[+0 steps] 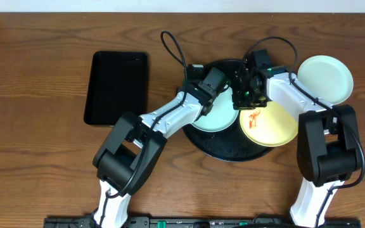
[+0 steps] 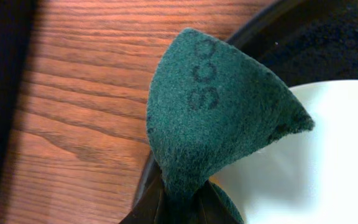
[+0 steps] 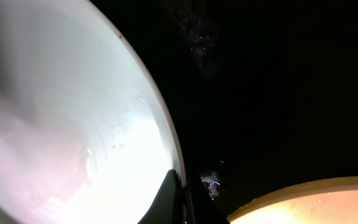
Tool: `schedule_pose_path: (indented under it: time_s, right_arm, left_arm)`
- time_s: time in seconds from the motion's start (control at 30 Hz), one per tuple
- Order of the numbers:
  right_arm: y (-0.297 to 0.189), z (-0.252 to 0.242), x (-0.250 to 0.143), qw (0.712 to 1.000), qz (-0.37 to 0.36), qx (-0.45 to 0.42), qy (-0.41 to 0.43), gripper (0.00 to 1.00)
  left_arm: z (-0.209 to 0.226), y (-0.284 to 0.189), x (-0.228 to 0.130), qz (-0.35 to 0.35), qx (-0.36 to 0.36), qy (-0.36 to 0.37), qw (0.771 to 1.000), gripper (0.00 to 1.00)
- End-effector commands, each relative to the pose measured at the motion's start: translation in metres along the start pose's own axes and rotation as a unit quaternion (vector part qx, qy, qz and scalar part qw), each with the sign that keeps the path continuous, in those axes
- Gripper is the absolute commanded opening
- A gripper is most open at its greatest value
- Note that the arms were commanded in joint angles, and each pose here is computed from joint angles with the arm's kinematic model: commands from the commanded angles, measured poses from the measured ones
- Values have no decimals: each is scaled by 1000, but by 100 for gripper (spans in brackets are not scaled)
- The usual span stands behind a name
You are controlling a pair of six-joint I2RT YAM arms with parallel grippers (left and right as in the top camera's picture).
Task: Clean dirty plates on tray and stack at the side
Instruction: 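Scrub the remaining green plate with the sponge in the left gripper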
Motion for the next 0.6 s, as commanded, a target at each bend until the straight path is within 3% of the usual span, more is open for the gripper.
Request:
schedule_pose_path:
  time_s: [0.0,0.3,0.47,0.57]
  right_arm:
    - [1,-19,-9,999,11,-42,2,1]
    - [1,-19,-9,999,11,-42,3,1]
    - [1,-19,-9,999,11,-42,3,1]
    - [1,-19,-9,999,11,-42,3,1]
  left_arm:
    - [40,2,12,-38,99,6,994,8]
    - [36,-53,44,-86,38,-29,995,8]
    - [1,-57,27,-16,-96,-21,995,8]
    - [-27,-65,10,48,-202,-14,978,8]
Point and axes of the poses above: each gripper's point midway between its finger pads, its own y axis out along the fingers, its own z axis along the line the jaws close on, x = y × z, the point moved 4 cm from there along -y, back along the fingers, and after that the axes turned 1 degree about y, right-handed, at the moved point
